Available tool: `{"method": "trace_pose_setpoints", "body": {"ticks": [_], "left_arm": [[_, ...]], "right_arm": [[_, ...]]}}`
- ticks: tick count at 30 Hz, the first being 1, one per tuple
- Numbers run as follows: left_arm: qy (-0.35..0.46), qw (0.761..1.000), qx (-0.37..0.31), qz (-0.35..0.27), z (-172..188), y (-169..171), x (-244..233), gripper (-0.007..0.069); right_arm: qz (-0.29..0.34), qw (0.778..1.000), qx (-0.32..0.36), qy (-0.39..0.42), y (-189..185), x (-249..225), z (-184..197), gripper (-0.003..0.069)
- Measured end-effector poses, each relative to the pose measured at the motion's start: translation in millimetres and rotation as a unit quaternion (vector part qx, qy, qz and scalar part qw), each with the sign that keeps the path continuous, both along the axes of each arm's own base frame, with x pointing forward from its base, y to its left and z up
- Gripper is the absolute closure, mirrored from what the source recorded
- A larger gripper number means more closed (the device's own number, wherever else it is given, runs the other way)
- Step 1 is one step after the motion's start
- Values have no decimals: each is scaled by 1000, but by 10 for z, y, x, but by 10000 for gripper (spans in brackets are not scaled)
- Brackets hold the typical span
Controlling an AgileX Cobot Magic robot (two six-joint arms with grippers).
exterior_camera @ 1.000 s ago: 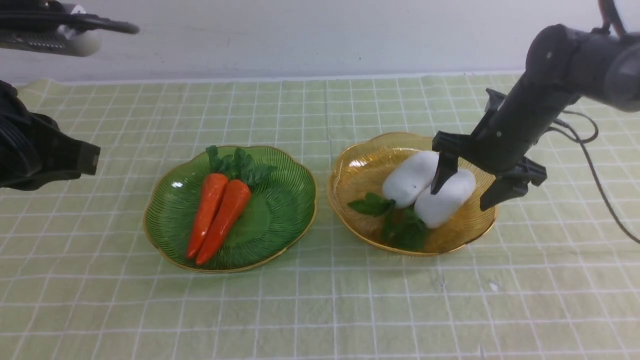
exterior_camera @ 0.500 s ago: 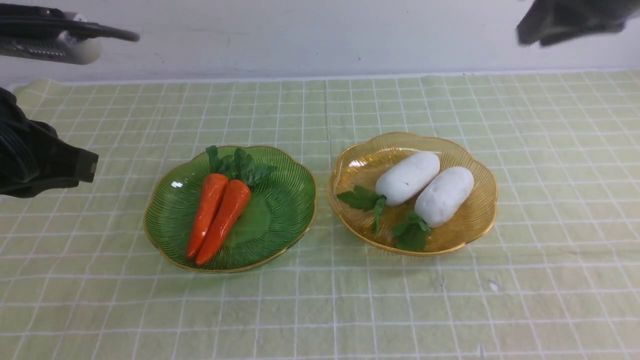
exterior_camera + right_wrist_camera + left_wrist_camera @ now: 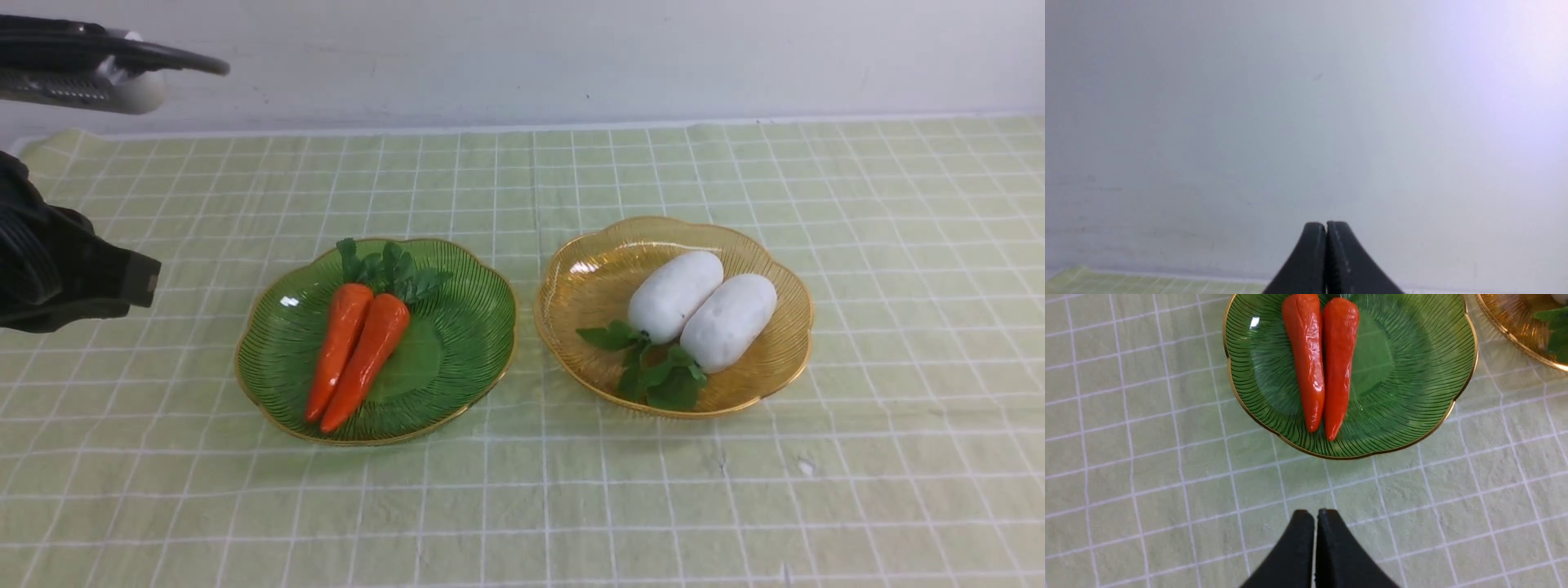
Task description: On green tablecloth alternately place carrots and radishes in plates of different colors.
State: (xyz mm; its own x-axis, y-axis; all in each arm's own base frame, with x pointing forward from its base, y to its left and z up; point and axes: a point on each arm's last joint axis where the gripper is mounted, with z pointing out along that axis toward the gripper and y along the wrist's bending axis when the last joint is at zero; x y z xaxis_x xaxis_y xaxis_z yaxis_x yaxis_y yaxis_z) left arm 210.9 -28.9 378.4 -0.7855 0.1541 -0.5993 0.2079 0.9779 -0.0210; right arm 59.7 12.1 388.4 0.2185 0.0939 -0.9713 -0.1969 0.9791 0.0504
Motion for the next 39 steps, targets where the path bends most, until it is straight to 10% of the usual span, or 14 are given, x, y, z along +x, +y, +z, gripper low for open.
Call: {"method": "trace_pose_setpoints", "body": {"ticks": [9, 20, 39], "left_arm": [[-43, 998, -40, -7, 47, -32, -262, 633], [-243, 967, -79, 12, -436, 97, -1380, 633], [-285, 954, -90, 4, -784, 126, -1839, 633]], "right_arm": [[-27, 988, 35, -149, -122, -432, -638, 673], [-26, 990, 31, -132, -113, -398, -709, 673], [-24, 992, 28, -122, -108, -390, -725, 673]]}}
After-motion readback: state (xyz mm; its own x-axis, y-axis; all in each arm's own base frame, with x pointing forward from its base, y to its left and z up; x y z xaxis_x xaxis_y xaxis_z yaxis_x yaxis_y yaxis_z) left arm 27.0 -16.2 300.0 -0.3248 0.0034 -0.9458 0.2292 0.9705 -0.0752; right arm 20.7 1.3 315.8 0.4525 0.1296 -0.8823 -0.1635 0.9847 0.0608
